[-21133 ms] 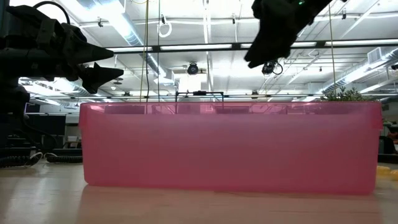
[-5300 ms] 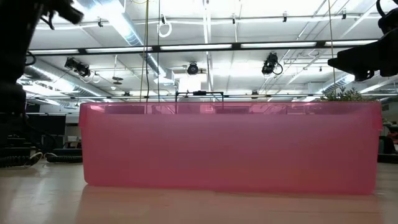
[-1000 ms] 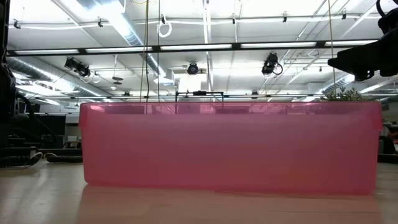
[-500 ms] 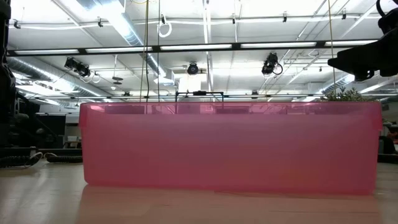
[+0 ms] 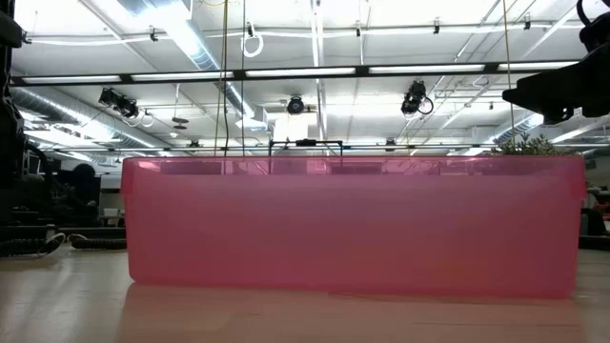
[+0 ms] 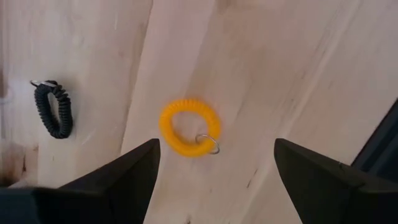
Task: Sort spring keychains
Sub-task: Put the yellow spring keychain into the red bin
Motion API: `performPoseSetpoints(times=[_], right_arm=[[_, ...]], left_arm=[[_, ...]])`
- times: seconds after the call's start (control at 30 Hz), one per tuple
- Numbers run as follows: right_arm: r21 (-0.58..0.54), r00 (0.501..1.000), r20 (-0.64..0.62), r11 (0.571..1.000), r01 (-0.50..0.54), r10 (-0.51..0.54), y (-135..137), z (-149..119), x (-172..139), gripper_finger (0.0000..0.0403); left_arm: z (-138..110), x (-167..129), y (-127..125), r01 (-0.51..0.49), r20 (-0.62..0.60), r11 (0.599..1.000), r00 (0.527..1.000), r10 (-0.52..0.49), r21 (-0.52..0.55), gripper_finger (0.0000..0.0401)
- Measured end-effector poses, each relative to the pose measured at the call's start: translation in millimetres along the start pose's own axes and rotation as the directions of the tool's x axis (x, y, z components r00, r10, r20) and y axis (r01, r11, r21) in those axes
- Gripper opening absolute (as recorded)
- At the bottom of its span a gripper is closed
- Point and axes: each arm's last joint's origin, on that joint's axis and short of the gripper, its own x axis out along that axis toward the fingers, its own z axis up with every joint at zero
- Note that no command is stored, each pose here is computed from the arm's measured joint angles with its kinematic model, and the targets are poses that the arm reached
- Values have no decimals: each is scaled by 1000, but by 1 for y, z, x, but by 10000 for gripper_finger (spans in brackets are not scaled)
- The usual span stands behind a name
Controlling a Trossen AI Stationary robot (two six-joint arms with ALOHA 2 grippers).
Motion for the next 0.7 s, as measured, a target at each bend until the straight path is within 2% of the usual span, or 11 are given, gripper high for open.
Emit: performPoseSetpoints(times=[0.2, 0.43, 0.7], right_arm=[[0, 1000, 0, 1000, 0, 0, 0, 0, 0, 198], [0, 1000, 0, 1000, 0, 0, 0, 0, 0, 198], [0, 1000, 0, 1000, 0, 0, 0, 0, 0, 198]], left_arm=[[3, 2, 1, -4, 13, 1000, 1000, 3, 9, 320], [2, 44, 12, 18, -65, 1000, 998, -18, -2, 320], [1, 53, 15, 32, -28, 999, 999, -32, -6, 320]])
